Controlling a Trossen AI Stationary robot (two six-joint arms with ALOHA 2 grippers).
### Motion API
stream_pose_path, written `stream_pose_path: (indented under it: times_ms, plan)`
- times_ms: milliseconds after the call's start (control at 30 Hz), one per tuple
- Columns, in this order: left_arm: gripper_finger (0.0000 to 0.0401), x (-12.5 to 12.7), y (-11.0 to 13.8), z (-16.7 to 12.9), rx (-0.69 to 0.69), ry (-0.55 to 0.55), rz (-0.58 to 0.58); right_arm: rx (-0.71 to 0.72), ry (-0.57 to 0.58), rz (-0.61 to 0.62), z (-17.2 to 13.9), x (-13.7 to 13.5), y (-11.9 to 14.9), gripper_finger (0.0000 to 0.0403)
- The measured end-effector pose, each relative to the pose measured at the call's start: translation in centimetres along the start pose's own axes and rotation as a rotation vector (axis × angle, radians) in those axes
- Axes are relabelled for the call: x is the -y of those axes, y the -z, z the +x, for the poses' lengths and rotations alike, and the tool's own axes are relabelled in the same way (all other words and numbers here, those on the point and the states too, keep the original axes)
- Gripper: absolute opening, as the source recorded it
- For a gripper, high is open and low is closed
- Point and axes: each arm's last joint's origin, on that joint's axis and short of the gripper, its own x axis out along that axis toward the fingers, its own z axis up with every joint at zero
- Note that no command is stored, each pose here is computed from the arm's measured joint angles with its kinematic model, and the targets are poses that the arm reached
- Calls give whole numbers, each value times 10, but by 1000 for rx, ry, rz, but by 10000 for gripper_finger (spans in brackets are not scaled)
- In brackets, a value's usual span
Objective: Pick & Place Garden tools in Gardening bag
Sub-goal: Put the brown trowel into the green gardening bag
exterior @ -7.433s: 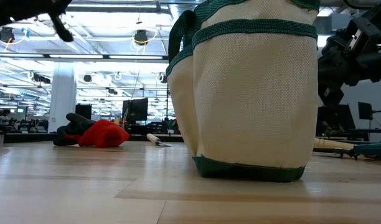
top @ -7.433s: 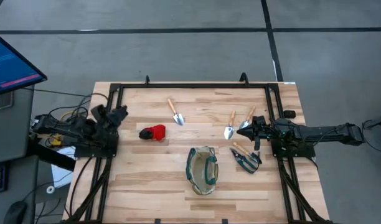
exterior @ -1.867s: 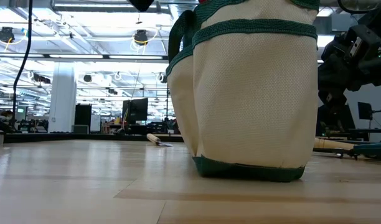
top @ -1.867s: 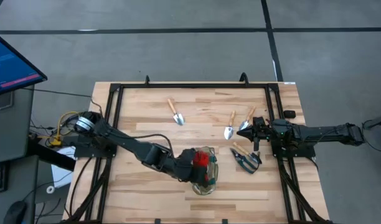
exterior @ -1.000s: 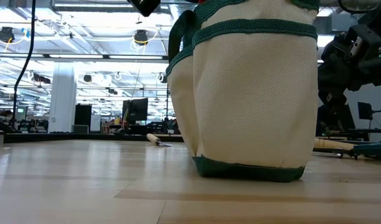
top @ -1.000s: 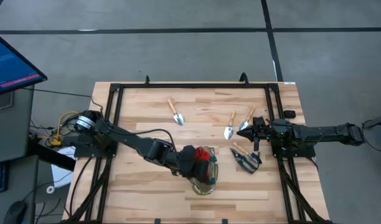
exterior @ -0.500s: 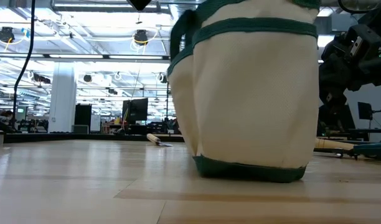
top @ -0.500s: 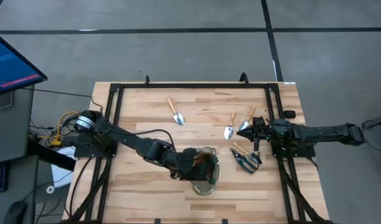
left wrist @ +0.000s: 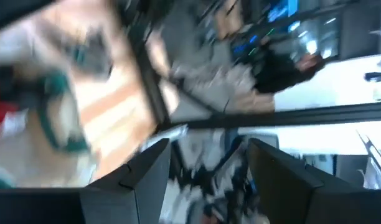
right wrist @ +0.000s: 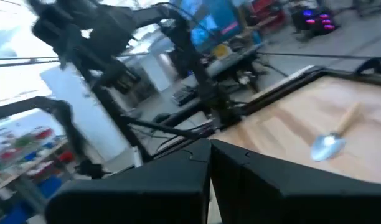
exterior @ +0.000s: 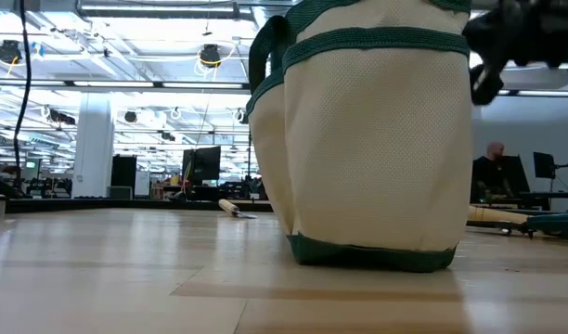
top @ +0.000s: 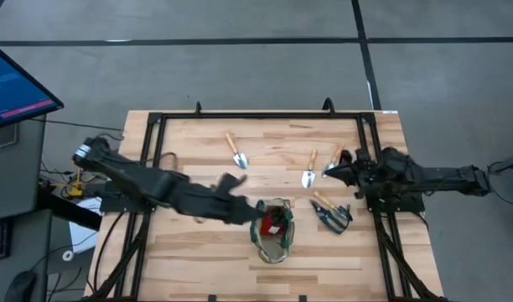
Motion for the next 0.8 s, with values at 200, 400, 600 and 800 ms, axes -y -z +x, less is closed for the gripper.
stream_pose_path:
  times_ms: [200,400,600,800]
  plan:
    - [214,17,-7,-47,190,32,207,-263,429,-11,8,-11,-34,0]
    - [214,22,-6,-64,265,14,292,-519,909,-11,33,-13,-51,0]
    - [214,21,-2,-61,257,7,305,-684,1109,-19,68,4,-41,44]
    - [214,22,6,-65,214,24,308,-798,1285,109,92,41,-20,153]
